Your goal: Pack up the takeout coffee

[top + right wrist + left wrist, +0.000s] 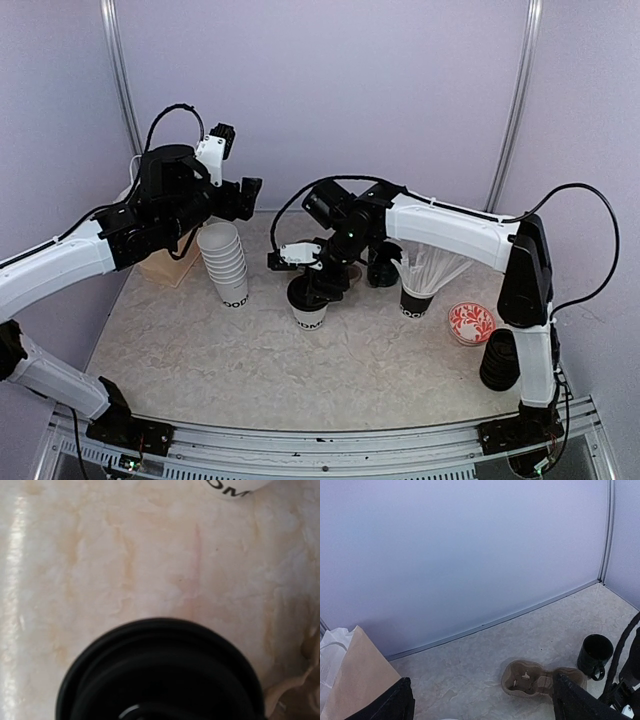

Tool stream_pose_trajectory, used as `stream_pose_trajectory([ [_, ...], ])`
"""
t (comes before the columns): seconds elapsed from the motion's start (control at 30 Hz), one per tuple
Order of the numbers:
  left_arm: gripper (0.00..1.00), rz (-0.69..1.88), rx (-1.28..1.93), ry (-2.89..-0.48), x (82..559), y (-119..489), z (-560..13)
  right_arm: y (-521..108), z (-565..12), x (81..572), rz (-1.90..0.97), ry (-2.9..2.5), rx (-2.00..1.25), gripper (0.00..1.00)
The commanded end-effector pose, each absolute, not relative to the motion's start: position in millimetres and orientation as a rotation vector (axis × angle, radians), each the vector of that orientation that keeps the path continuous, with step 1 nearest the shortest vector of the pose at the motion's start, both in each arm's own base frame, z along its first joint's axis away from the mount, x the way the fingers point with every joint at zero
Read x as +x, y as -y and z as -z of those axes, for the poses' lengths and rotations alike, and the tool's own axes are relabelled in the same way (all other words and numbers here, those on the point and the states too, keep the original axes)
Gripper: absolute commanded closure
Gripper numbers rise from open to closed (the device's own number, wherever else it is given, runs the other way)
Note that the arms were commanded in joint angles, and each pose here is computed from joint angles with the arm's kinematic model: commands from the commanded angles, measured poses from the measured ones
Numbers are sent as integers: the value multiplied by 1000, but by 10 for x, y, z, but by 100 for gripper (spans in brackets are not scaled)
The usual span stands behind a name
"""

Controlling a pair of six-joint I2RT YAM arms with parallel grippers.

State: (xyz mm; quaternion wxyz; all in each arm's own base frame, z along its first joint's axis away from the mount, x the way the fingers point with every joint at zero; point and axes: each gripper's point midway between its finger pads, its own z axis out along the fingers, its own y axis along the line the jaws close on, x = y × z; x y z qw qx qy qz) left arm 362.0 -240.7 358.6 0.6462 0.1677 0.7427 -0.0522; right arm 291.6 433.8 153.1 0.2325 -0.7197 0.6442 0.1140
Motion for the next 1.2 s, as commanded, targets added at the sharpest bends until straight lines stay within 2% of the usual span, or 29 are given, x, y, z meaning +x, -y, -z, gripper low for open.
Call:
stream_pose_trajectory([
  [0.0,7,163,326,-1670,3604,2293,-3772,-4393,-1505,3067,-306,-1821,-1921,34],
  [0.23,8,167,325,-1673,3617,2270,-3779,-4473,-1473,3225,-331,-1845,-1874,32],
  [0.43,10,191,289,-1687,3658,2204,-3794,-4500,-1532,3315,-345,-1852,-1832,20],
  [0.63,19,234,284,-1732,3752,2170,-3767,-4454,-1951,3279,-434,-1810,-1775,15],
  [0.83,31,149,325,-1807,3709,2204,-3771,-4272,-2333,3038,-494,-1750,-1776,18],
  [1.17,52,178,383,-2235,3328,2277,-2996,-3243,-3065,2584,-459,-1595,-1623,22],
])
